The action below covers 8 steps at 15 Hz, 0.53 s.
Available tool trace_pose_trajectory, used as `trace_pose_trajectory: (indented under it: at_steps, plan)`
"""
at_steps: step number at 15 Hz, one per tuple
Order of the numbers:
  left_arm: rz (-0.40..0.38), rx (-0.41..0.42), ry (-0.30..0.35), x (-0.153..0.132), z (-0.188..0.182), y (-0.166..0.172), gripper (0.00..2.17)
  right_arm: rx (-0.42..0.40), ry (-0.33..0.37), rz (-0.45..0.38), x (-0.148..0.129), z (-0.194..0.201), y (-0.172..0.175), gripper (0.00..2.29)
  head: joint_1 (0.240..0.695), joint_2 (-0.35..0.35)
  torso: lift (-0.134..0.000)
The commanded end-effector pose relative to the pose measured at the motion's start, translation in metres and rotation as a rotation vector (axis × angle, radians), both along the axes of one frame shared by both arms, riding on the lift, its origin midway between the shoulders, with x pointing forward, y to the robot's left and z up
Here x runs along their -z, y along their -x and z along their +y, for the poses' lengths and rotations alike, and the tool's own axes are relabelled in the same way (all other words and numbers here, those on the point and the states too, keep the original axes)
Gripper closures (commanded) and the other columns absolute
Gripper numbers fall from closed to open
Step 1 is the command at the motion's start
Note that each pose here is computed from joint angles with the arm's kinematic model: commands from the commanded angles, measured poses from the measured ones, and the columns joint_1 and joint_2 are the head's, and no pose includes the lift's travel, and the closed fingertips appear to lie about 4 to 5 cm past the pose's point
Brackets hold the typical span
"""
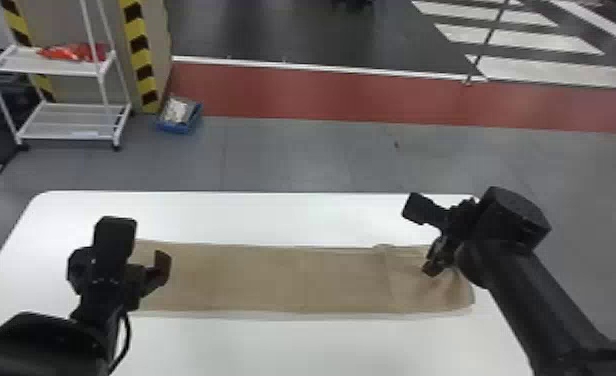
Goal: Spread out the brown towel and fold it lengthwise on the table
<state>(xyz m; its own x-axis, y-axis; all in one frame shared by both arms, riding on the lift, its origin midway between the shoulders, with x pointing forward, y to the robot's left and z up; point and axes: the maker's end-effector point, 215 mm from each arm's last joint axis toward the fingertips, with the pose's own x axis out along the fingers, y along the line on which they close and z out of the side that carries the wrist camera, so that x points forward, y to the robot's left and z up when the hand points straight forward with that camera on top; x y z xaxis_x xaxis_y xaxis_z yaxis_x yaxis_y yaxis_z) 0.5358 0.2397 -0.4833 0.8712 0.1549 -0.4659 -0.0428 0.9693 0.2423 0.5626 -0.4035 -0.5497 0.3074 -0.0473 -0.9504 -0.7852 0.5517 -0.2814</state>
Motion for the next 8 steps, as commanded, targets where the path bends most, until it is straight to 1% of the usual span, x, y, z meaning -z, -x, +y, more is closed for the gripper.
trace_pose_trajectory:
  at_steps: [1, 3, 5, 6, 7, 8]
  plan:
    - [-0.003, -0.004, -0.001, -0.001, 0.003, -0.002, 0.04, 0.013, -0.020, -0.042, -0.011, -0.002, -0.013, 0.26, 0.695, -0.163, 0.000]
    - [-0.004, -0.004, -0.001, -0.002, 0.002, -0.002, 0.04, 0.005, 0.001, -0.052, -0.009, -0.003, -0.016, 0.26, 0.695, -0.161, 0.000]
    - [-0.003, -0.004, -0.001, -0.002, 0.003, -0.002, 0.04, 0.001, 0.024, -0.025, -0.001, -0.005, -0.012, 0.30, 0.695, -0.161, 0.000]
    - [-0.003, -0.002, -0.001, -0.001, 0.002, -0.002, 0.04, 0.001, 0.031, -0.010, 0.003, -0.008, -0.008, 0.43, 0.695, -0.161, 0.000]
    - [-0.001, -0.001, -0.001, -0.001, 0.002, -0.002, 0.04, 0.005, 0.035, 0.006, 0.007, -0.011, -0.003, 0.50, 0.695, -0.162, 0.000]
    - [-0.002, -0.001, -0.001, -0.001, 0.002, -0.002, 0.04, 0.006, 0.037, 0.014, 0.009, -0.013, 0.000, 0.51, 0.695, -0.163, 0.000]
